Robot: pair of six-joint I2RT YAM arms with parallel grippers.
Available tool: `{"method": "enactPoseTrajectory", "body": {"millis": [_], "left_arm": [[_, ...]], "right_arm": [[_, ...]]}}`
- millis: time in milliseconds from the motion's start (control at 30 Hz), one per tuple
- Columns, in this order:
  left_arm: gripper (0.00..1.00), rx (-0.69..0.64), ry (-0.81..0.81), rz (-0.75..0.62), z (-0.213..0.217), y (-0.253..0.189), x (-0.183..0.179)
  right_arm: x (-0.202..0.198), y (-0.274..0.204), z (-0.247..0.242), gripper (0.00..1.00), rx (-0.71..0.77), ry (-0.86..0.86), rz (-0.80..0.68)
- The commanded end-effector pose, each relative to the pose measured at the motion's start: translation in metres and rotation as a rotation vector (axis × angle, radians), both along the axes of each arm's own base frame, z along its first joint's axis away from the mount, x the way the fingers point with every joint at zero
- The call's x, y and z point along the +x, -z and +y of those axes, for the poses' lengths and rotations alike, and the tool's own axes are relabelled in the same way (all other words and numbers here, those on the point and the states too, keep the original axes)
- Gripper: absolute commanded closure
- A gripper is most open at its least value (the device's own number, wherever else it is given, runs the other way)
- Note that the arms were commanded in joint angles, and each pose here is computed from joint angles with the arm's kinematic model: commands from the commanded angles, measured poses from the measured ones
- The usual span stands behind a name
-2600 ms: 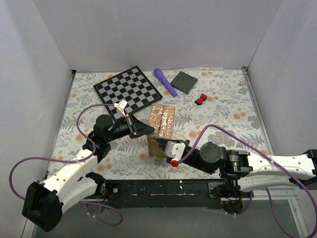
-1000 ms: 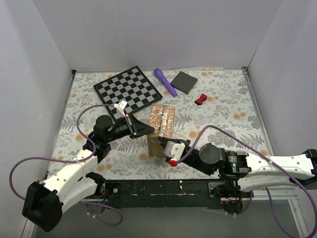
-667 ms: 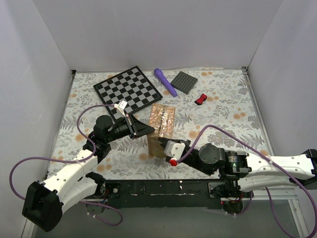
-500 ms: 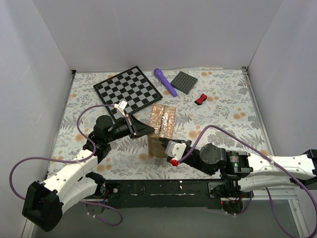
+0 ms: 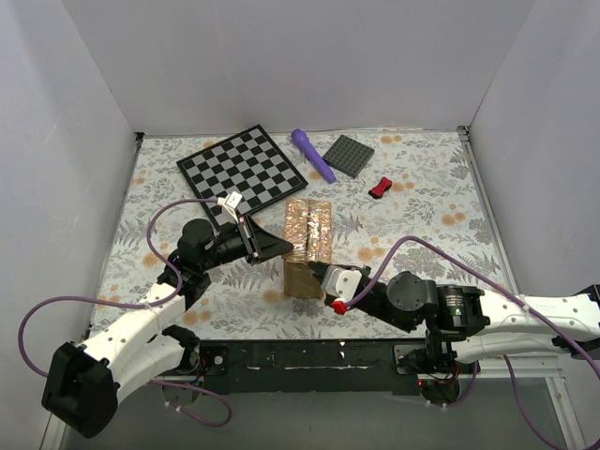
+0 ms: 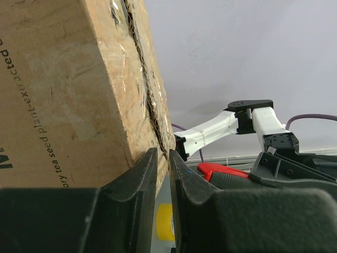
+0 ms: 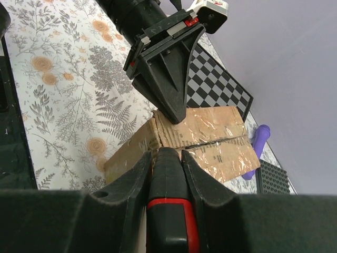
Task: Unpack the express box
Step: Adjust the express box at the center of the board.
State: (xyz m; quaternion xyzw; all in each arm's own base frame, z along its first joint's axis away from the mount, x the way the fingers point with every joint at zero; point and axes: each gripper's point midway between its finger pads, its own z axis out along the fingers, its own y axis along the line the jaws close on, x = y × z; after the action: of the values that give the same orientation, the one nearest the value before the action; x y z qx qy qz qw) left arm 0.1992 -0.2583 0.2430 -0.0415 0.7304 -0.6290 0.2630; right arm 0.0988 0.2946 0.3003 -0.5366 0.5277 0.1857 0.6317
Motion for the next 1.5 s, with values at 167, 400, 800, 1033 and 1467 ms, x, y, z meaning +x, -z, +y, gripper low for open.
{"method": "enactPoseTrajectory", "body": {"millis": [167,400,800,1033,1467], "left_arm": [[0.55,0.044,-0.061,-0.048,0.006,-0.013,0.009],[0.26,0.211,-0.186,-0.053,0.025,-0.001,0.023],[0.45,0.335,-0.139,-0.064,0.027,0.012,0.025],[0.66,0.260,-0.046,-0.076,0.011,0.007,0.019],[1.00,0.247,0.051,-0.081,0.000,0.017,0.015]], "right_arm": [[0.003,0.036,-0.013,0.99,-0.118,0.045,0.037],[0.003,0.036,-0.009,0.99,-0.129,0.040,0.021],[0.002,0.035,-0.006,0.99,-0.127,0.034,0.020],[0.002,0.037,-0.003,0.99,-0.136,0.029,0.020],[0.002,0.039,-0.003,0.99,-0.162,0.026,0.008]]}}
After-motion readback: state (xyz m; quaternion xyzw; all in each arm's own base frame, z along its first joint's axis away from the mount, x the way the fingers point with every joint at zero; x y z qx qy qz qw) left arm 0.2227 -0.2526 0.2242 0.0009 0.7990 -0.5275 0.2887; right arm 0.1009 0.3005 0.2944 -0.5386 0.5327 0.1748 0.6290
